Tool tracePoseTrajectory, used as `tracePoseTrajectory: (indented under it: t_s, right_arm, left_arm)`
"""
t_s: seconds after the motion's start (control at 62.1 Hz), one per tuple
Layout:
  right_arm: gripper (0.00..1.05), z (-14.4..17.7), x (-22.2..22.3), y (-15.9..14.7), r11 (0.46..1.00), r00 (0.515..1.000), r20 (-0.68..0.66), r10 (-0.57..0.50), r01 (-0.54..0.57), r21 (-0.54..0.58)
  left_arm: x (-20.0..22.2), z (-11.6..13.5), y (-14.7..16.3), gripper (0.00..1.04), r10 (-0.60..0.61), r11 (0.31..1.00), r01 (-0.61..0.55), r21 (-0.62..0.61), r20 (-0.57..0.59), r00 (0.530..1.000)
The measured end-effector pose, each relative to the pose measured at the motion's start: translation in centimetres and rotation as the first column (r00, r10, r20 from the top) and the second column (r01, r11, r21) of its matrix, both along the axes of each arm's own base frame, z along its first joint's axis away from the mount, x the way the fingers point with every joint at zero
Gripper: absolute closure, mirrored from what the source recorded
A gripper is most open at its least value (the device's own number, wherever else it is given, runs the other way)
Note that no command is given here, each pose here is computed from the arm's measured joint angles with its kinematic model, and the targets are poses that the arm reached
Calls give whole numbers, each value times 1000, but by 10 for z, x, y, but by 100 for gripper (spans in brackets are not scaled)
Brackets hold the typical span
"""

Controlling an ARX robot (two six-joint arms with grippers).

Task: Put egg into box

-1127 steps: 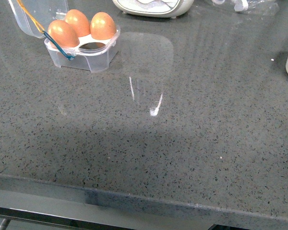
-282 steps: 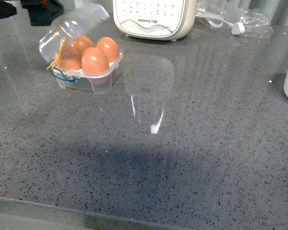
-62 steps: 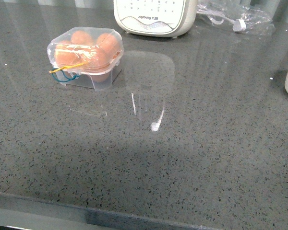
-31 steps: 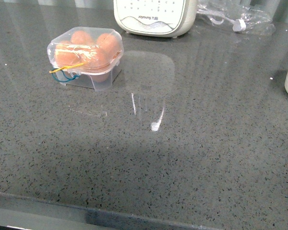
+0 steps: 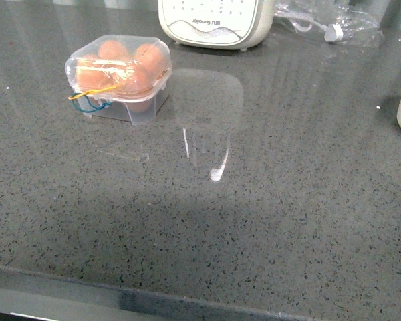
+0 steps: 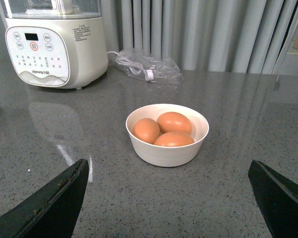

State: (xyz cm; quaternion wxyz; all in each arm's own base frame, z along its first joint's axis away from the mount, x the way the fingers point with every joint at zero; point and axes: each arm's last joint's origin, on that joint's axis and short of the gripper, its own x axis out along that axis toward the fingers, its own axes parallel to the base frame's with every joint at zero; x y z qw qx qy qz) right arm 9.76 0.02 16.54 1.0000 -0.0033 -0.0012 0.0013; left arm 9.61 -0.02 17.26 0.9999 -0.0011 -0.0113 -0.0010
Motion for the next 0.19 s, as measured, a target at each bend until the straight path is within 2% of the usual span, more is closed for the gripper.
tracePoseTrajectory:
  t_s: [0.193]
  right_arm:
    - [7,0,0,0,1000,1000,0,0,0,0]
  left_arm:
    - [0,0,0,7,0,1000,0,0,0,1000]
